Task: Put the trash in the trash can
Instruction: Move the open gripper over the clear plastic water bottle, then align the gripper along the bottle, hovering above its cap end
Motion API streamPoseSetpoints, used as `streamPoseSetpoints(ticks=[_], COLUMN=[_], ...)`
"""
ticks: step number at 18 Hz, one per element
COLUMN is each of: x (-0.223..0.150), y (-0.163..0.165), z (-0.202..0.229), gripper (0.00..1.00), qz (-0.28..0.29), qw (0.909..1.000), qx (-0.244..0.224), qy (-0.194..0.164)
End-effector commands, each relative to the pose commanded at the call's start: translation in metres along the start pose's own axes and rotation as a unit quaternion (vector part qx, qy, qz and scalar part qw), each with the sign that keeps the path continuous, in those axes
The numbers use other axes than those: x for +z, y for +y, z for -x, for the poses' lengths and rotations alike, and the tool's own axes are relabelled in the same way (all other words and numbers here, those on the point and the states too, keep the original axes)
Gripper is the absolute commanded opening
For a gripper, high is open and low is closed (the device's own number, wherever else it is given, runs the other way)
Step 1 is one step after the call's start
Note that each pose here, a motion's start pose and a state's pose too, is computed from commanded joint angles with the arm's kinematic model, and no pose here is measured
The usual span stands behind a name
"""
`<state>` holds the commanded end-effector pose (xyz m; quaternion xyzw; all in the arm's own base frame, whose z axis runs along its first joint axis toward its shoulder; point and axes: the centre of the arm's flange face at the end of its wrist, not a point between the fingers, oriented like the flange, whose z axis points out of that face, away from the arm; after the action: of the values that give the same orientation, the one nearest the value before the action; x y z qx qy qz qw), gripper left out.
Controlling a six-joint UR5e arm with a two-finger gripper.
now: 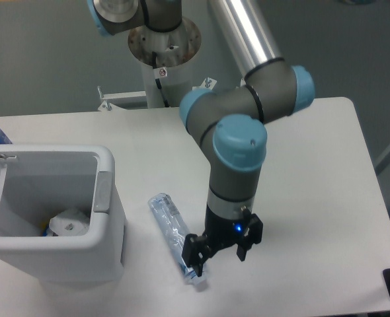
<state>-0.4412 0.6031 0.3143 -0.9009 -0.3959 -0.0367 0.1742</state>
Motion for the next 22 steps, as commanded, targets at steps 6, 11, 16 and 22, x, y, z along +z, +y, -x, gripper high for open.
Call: streamPoseSetpoints(ticks=[6, 11, 16, 22], x=[0.023, 0.040, 0.064, 0.085], y=[-0.002, 0.002, 0.008, 0.014], z=[0.009, 0.009, -0.009, -0.021], gripper=[1.00, 1.00, 1.00, 1.00], qz=[0.009, 0.022, 0.036, 0.045], qw=[0.9996, 0.9992, 0.9977, 0.9971], qx=[0.002, 0.014, 0.048, 0.055], qy=[-0.028, -0.032, -0.030, -0.029])
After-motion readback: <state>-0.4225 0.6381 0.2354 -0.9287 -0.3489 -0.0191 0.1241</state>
